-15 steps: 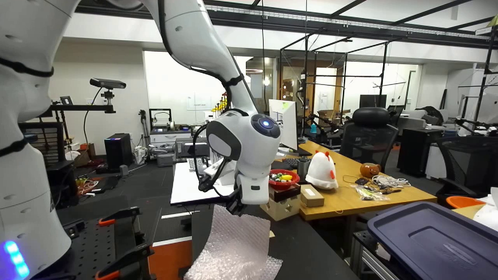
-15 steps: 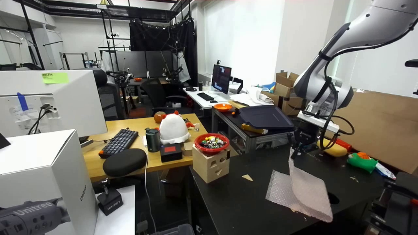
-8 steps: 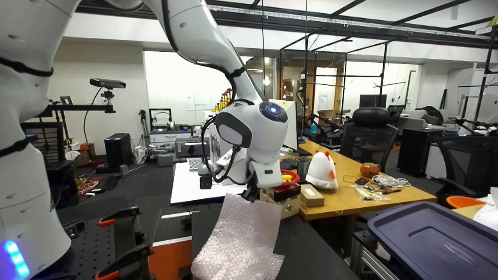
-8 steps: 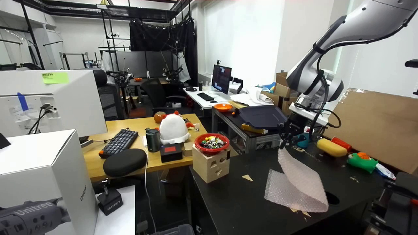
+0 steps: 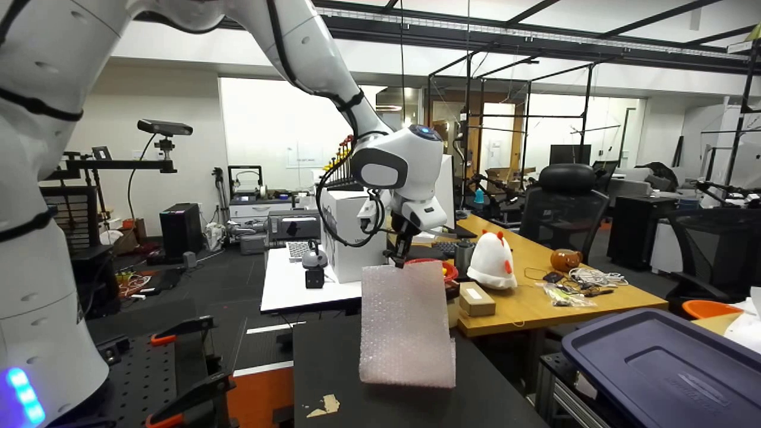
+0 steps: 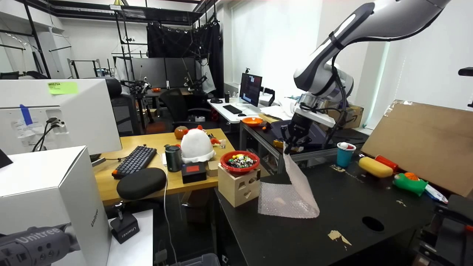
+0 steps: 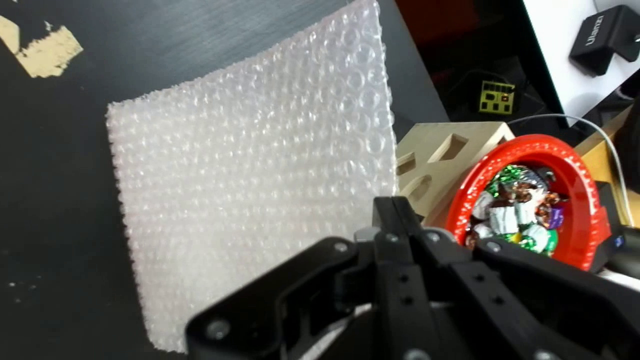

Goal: Unfold the plastic once.

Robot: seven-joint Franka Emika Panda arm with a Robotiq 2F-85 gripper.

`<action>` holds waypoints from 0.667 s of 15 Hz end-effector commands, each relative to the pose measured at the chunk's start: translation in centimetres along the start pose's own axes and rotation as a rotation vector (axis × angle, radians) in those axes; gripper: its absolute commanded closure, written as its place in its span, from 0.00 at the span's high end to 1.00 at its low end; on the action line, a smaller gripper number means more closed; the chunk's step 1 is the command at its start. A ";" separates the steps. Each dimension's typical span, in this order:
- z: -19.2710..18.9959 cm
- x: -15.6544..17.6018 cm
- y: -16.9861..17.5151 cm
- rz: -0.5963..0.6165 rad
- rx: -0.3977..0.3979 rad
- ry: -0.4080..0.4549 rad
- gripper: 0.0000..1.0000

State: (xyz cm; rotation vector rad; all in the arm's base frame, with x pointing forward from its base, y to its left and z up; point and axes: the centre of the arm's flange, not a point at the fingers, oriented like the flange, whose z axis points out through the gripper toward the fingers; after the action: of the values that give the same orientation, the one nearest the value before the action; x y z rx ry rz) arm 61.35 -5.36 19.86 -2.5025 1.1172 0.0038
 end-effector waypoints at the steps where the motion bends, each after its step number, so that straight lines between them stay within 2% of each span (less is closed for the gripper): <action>1: -0.7 0.5 -1.2 -0.062 0.072 -0.004 0.00; 4: -0.8 0.4 2.4 -0.031 0.178 -0.024 0.00; 10: 0.7 1.4 13.3 0.114 0.406 -0.004 0.00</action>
State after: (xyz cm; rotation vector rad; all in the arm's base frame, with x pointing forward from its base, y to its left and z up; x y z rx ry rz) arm 56.97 -11.99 16.35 -2.1914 1.1081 -0.1307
